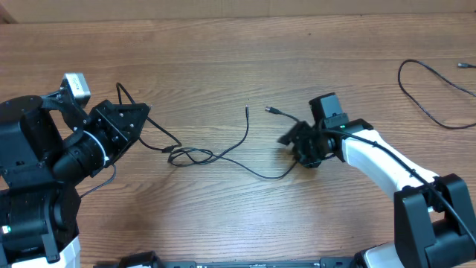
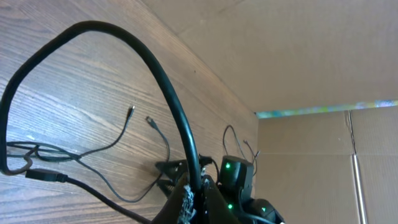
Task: Untangle cables
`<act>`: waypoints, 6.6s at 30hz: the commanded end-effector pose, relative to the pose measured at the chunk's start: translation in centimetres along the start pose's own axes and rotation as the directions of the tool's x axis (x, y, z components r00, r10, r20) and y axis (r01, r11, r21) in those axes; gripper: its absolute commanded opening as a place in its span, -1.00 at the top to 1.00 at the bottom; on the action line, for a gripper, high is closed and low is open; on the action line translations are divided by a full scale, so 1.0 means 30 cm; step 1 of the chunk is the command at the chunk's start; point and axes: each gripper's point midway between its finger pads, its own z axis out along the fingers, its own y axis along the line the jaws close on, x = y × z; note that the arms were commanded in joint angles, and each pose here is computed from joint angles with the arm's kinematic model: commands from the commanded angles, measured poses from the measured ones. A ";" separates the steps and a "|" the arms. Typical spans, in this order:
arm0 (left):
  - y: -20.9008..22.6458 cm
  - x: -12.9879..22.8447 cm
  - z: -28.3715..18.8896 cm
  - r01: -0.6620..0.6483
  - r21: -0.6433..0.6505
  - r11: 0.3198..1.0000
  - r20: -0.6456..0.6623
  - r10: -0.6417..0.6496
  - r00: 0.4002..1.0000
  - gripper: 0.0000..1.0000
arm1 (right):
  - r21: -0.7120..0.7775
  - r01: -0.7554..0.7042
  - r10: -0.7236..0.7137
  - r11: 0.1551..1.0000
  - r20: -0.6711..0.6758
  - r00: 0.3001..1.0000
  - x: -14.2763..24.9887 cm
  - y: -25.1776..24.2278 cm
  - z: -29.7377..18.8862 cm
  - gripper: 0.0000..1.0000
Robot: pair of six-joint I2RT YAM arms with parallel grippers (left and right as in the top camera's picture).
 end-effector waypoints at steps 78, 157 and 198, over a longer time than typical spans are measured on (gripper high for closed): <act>0.682 -0.012 -0.203 0.723 -0.669 0.175 0.663 -0.299 0.686 0.92 | -0.092 -0.361 0.161 0.928 0.973 0.165 -0.379 -0.482 -1.413 0.93; 1.130 0.304 0.159 0.383 -0.903 0.193 0.314 -0.311 0.897 -0.64 | 0.081 -0.260 0.128 0.962 0.707 0.695 -0.314 -0.406 -0.947 0.92; 0.552 0.485 0.567 -0.533 -0.349 0.770 -0.642 0.217 0.735 -0.99 | 0.145 -0.251 0.091 0.957 0.669 0.737 -0.278 -0.433 -0.925 0.92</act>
